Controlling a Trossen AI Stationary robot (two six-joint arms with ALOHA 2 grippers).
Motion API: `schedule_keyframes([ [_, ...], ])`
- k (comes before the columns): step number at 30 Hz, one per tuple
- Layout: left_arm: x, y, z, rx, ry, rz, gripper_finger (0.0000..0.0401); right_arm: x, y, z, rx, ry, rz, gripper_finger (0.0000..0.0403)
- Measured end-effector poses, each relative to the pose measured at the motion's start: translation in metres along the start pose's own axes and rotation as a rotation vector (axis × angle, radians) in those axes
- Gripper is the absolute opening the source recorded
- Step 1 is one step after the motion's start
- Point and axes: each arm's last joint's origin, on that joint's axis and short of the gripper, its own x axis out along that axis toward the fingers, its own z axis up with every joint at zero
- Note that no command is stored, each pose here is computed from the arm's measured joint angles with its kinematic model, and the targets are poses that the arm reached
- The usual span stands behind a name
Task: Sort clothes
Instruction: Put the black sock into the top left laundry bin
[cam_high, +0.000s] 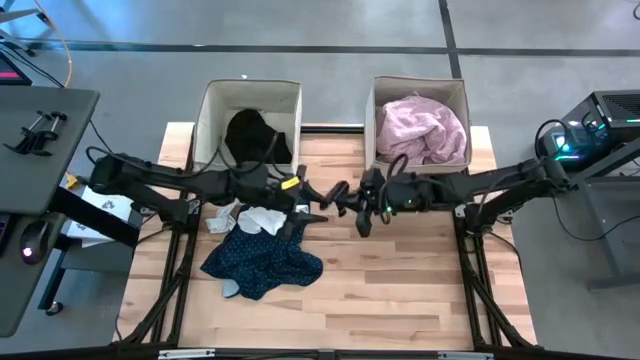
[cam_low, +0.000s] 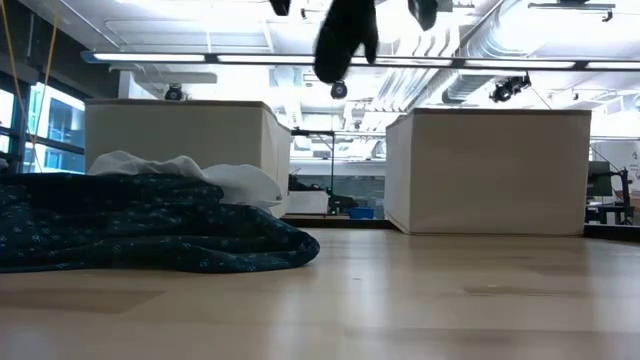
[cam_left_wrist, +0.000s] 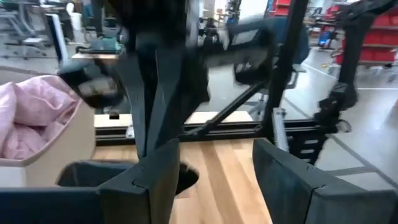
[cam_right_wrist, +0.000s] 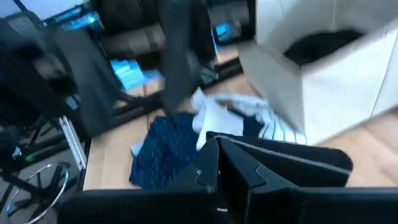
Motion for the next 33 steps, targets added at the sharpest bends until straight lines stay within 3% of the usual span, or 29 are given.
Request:
schedule_keyframes([
  [8, 0.008, 0.012, -0.003, 0.015, -0.033, 0.126, 0.0245, -0.005, -0.001, 0.021, -0.032, -0.054, -0.009, 0.0000],
  [13, 0.008, 0.014, -0.005, 0.013, -0.018, 0.234, 0.0247, -0.004, -0.004, 0.023, -0.019, -0.063, -0.009, 0.0000],
  [19, 0.007, 0.020, -0.012, -0.005, 0.041, 0.441, 0.0242, -0.005, -0.002, 0.026, -0.017, -0.062, 0.041, 0.0000],
  [26, 0.011, 0.021, -0.019, -0.028, 0.076, 0.348, 0.0241, -0.005, -0.003, 0.024, -0.013, -0.050, 0.032, 0.0000],
  [29, 0.021, 0.023, -0.038, -0.074, 0.185, 0.315, 0.0241, -0.005, -0.005, 0.020, 0.002, -0.009, 0.009, 0.0000],
  [33, 0.043, 0.028, -0.086, -0.114, 0.391, 0.369, 0.0241, -0.017, -0.002, 0.017, 0.031, 0.013, -0.044, 0.0000],
])
